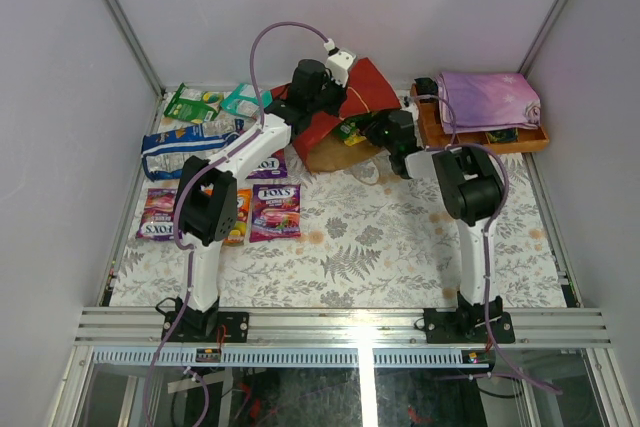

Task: Take the snacks out of the paper bag
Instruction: Take out the snack from the paper bag.

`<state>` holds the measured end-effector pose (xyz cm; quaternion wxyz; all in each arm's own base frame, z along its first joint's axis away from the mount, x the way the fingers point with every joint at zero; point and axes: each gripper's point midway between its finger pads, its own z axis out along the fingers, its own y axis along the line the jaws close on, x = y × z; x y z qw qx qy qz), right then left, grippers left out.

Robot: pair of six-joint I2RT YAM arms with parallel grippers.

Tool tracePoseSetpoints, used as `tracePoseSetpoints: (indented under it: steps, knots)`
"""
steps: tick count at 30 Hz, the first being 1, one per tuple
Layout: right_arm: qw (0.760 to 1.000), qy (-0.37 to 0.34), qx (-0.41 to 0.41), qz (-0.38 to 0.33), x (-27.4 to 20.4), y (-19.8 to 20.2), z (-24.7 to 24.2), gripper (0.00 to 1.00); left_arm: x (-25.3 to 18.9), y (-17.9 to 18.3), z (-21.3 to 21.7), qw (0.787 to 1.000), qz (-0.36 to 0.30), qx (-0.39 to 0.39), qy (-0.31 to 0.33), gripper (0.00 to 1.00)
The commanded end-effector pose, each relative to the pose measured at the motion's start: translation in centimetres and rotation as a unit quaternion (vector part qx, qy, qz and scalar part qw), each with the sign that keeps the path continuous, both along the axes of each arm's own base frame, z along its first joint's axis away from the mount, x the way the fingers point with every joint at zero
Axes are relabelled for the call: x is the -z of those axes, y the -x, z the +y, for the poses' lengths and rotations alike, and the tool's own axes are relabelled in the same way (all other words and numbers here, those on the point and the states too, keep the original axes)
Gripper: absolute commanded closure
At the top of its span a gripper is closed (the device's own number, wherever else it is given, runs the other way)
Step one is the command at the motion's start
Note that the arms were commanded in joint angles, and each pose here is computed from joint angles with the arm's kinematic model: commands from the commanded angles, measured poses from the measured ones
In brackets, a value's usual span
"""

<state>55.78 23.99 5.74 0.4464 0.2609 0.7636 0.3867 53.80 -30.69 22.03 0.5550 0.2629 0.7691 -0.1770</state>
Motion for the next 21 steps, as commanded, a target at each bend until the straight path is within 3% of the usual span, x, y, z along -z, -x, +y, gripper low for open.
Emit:
tracePoseSetpoints:
  steps: [1,12,21]
  knots:
    - [0.985,-0.034,-0.024,-0.168,-13.1,0.4,1.2,1.0,-2.4,-1.0,0.6,0.999,-0.021,-0.019,0.02,1.0]
    - [0.964,-0.05,-0.075,-0.251,-21.4,3.6,3.5,1.0,-2.9,-2.3,2.3,0.998,-0.013,-0.06,0.031,1.0]
    - [0.963,-0.025,-0.108,-0.244,-23.1,10.3,4.5,1.0,-3.3,-3.0,2.9,0.996,-0.006,-0.073,0.051,1.0]
